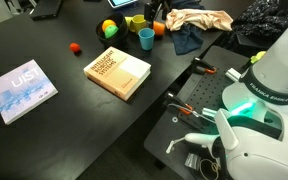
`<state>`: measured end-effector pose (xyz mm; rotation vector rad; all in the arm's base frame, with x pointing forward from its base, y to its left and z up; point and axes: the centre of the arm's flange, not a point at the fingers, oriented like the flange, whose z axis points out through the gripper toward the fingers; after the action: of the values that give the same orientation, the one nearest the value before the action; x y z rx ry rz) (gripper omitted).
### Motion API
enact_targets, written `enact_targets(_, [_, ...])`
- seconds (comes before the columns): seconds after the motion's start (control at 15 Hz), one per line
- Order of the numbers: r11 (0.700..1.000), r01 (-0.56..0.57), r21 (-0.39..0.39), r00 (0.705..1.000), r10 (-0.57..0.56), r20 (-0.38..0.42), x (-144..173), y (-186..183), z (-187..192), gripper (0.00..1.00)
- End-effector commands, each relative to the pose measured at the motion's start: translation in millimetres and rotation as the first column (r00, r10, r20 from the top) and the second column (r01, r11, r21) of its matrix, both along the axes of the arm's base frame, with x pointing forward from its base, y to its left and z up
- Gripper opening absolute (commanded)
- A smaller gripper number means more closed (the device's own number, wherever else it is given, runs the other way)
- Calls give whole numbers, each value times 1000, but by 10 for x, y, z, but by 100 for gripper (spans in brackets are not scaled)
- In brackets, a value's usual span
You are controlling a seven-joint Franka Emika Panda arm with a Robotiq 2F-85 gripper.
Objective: Stack the cups together
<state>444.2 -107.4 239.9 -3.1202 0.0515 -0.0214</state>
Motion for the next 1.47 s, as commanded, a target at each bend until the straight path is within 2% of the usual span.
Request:
enact_targets(0.0, [1000, -23, -13, 1000, 23, 8, 61, 25, -142, 100])
enact_targets(0.4, [1000, -17, 0, 1000, 17, -18, 20, 75, -150, 100])
enact_targets(0.8, [998, -21, -52, 999, 19, -44, 176, -9, -312, 100])
enact_targets(1.4, [977, 168, -127, 983, -177, -58, 493, -220, -553, 100])
